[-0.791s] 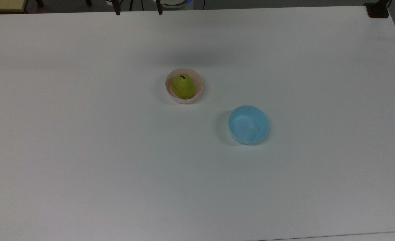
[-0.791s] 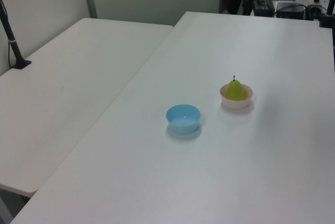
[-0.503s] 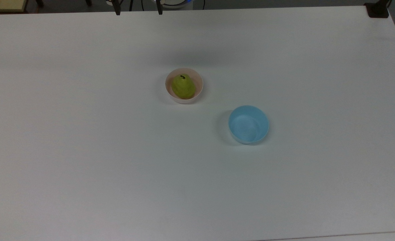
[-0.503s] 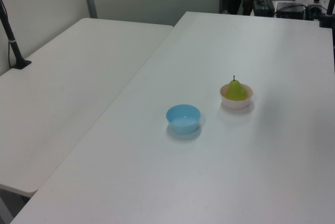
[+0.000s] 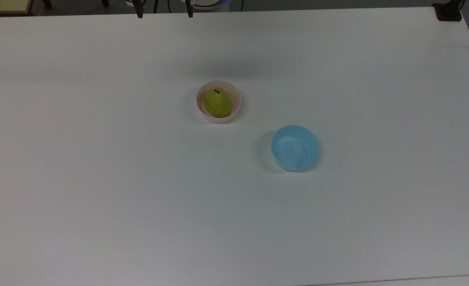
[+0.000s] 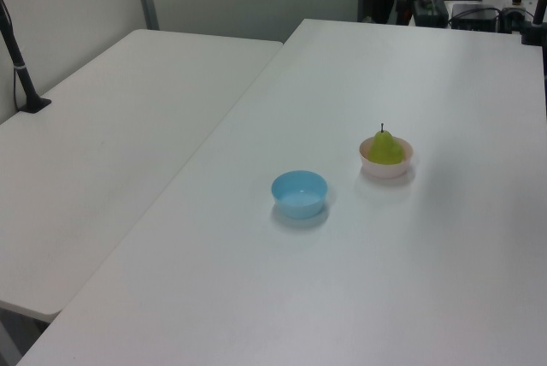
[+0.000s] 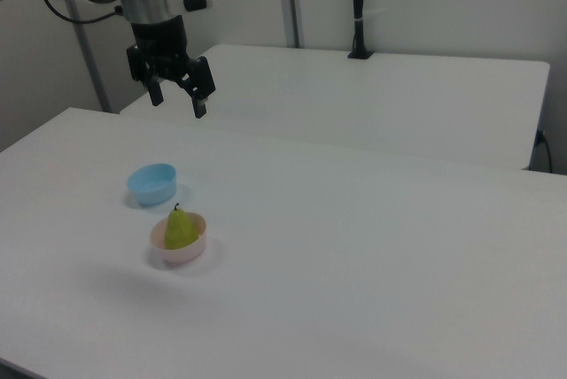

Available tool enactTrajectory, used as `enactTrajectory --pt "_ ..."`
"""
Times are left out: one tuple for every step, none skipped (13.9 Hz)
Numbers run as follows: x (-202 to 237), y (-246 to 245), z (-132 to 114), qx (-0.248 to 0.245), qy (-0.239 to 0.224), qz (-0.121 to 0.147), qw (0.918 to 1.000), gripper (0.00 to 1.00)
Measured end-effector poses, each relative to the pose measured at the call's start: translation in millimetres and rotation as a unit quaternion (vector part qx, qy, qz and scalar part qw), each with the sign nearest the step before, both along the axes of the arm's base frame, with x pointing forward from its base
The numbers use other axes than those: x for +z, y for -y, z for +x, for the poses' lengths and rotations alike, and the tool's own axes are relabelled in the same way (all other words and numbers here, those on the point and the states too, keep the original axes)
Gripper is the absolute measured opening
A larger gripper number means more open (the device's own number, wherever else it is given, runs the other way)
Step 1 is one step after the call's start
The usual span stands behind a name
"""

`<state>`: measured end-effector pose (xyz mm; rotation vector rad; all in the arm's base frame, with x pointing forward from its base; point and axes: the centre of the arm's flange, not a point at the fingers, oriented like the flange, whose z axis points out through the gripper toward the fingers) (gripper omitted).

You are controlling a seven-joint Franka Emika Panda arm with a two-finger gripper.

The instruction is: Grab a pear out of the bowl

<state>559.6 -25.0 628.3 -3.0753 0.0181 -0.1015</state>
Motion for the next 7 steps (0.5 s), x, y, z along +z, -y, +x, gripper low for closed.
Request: enactTrajectory --pt "-0.7 -0.3 0.0 0.009 0.000 -0.001 1.0000 1.00" --pt "-3.3 -0.8 -0.1 0.036 -0.001 -0.002 0.9994 1.00" --pt "-6.9 -0.9 -0.2 0.074 -0.002 -0.004 0.9972 1.00" --pt "-11.3 -1.0 -0.4 0.121 -0.004 -0.006 0.9927 1.00" --pt "-15.9 -1.0 -0.6 0.154 -0.006 -0.007 0.9881 1.00" --pt "-21.1 -2.3 -0.2 0.175 -0.010 -0.007 0.9844 1.00" --pt "-31.0 -10.7 0.5 0.193 -0.018 -0.005 0.9810 1.00"
